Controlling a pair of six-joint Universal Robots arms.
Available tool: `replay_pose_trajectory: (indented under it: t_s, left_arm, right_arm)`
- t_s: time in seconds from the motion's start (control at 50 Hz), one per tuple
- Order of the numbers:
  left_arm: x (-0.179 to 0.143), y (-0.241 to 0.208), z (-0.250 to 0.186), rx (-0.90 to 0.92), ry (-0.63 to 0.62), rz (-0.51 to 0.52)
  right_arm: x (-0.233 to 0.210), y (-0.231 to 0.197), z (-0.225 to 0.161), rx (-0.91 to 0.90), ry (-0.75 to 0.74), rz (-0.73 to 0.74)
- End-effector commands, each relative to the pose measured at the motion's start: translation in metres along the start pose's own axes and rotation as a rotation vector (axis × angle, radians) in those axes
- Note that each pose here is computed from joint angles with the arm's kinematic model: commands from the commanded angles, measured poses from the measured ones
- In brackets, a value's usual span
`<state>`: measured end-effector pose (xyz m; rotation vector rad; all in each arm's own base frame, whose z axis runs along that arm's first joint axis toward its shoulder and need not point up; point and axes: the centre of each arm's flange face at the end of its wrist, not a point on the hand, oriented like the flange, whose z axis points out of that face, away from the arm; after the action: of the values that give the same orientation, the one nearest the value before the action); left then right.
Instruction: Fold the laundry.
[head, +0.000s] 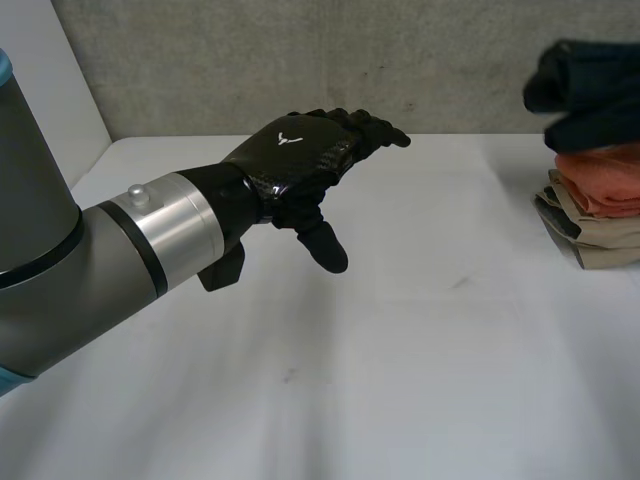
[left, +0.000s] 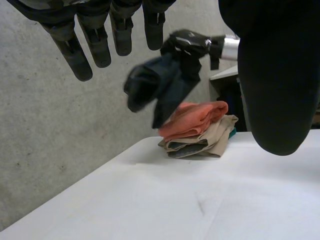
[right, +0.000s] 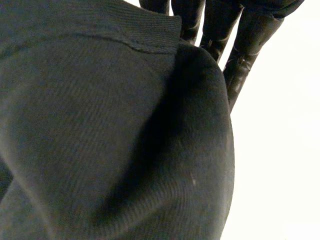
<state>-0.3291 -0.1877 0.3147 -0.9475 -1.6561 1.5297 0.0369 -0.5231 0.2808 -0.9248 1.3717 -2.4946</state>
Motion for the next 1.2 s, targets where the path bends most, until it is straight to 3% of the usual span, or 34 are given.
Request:
replay_pose_trajectory:
  t_s: [0.02, 0.18, 0.56, 0.64, 0.8, 0.86, 0.94, 1.04, 1.1, 1.2]
  left_arm:
    - [0.001, 0.0, 0.0, 0.0, 0.004, -0.016]
    - [0.001, 0.002, 0.001, -0.004, 0.004, -0.02]
    - [0.003, 0.005, 0.002, -0.011, 0.012, -0.027]
    - [0.004, 0.004, 0.003, -0.009, 0.015, -0.026]
    - [0.005, 0.004, 0.001, -0.011, 0.016, -0.027]
    - [0.005, 0.002, 0.0, -0.004, 0.015, -0.027]
    - [0.006, 0.0, -0.001, 0.0, 0.016, -0.034]
    - [0.008, -0.004, -0.003, 0.012, 0.019, -0.032]
    - [0.008, -0.005, -0.003, 0.014, 0.019, -0.031]
    - [0.007, -0.005, -0.003, 0.015, 0.017, -0.029]
  right_arm:
    - [0.025, 0.064, -0.057, -0.091, 0.017, -0.007]
    - [0.009, 0.112, -0.094, -0.177, -0.029, 0.038]
    - [0.035, 0.106, -0.132, -0.23, 0.008, 0.069]
    - [0.039, 0.088, -0.132, -0.243, 0.052, 0.083]
    - [0.092, 0.058, -0.173, -0.364, 0.371, 0.128]
    - [0.108, 0.057, -0.195, -0.427, 0.466, 0.089]
    - [0.134, 0.051, -0.221, -0.524, 0.599, -0.09]
    - [0.171, 0.006, -0.229, -0.637, 0.86, -0.416]
    - [0.171, -0.009, -0.22, -0.632, 0.87, -0.458]
    - [0.134, -0.032, -0.164, -0.528, 0.728, -0.4]
